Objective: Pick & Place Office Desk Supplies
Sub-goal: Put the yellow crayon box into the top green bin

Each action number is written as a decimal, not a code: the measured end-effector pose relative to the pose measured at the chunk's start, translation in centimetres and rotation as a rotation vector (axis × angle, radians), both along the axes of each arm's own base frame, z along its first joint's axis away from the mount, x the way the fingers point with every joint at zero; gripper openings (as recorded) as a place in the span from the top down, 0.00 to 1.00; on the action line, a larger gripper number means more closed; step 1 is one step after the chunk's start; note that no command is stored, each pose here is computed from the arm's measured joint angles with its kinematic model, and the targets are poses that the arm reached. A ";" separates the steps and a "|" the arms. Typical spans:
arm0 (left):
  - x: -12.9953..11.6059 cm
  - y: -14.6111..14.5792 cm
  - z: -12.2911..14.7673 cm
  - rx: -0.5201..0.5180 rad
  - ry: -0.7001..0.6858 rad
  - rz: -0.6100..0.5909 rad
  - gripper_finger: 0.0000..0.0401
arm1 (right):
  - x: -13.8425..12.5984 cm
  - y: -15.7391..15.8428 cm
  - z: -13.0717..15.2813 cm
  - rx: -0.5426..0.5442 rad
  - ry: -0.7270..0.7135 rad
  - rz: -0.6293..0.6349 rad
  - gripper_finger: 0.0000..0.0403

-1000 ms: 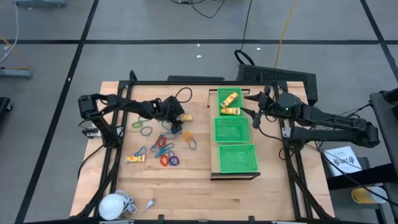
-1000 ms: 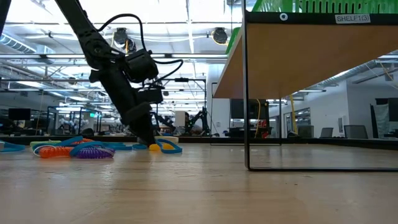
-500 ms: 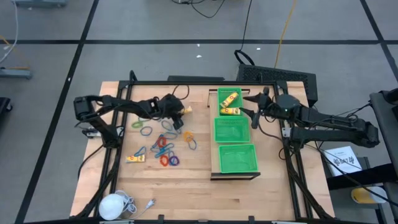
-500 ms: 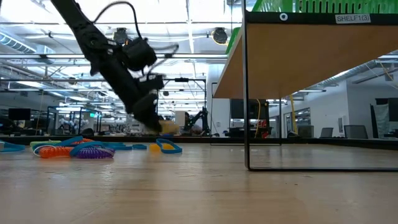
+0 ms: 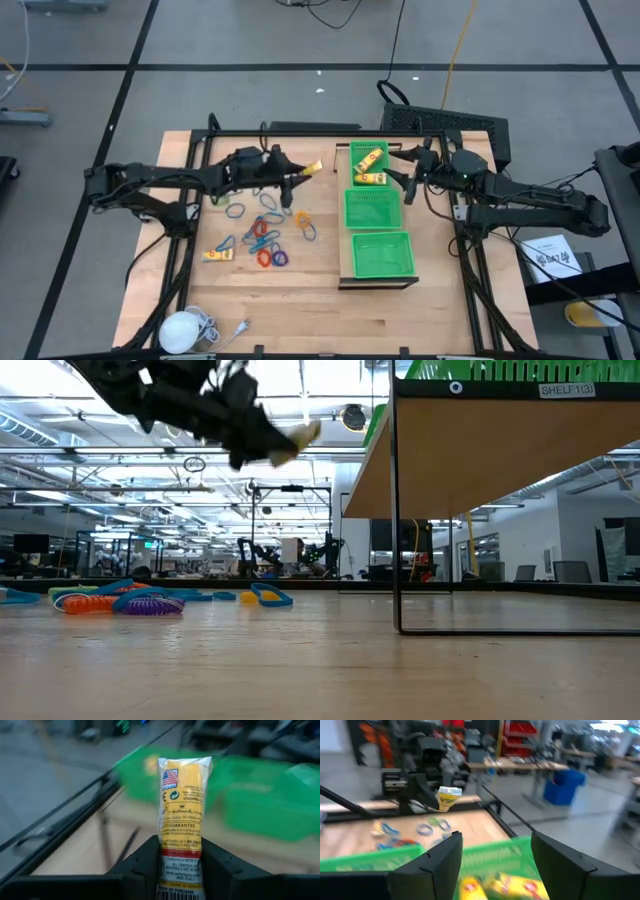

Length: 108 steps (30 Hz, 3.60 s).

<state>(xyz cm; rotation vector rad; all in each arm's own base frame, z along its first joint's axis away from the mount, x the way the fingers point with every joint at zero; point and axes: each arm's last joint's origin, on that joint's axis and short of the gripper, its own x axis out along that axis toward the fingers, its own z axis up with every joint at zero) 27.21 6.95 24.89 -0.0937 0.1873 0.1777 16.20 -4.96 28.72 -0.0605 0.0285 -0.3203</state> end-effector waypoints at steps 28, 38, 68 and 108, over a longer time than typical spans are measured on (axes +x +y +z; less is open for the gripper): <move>1.1 -3.8 2.0 0.161 -0.207 -0.061 0.71 | 11.6 0.7 -0.3 -0.017 -0.190 0.244 0.28; 1.1 -3.8 1.9 0.159 -0.196 -0.062 0.71 | 14.9 0.3 0.0 -0.002 -0.184 0.302 0.25; 1.1 -3.7 1.7 0.097 -0.182 -0.015 0.68 | 15.5 0.2 -0.2 0.024 -0.215 0.297 0.68; -0.1 -5.7 2.7 0.173 -0.147 -0.052 0.24 | 2.6 -3.0 -2.3 -0.082 -0.116 -0.105 0.68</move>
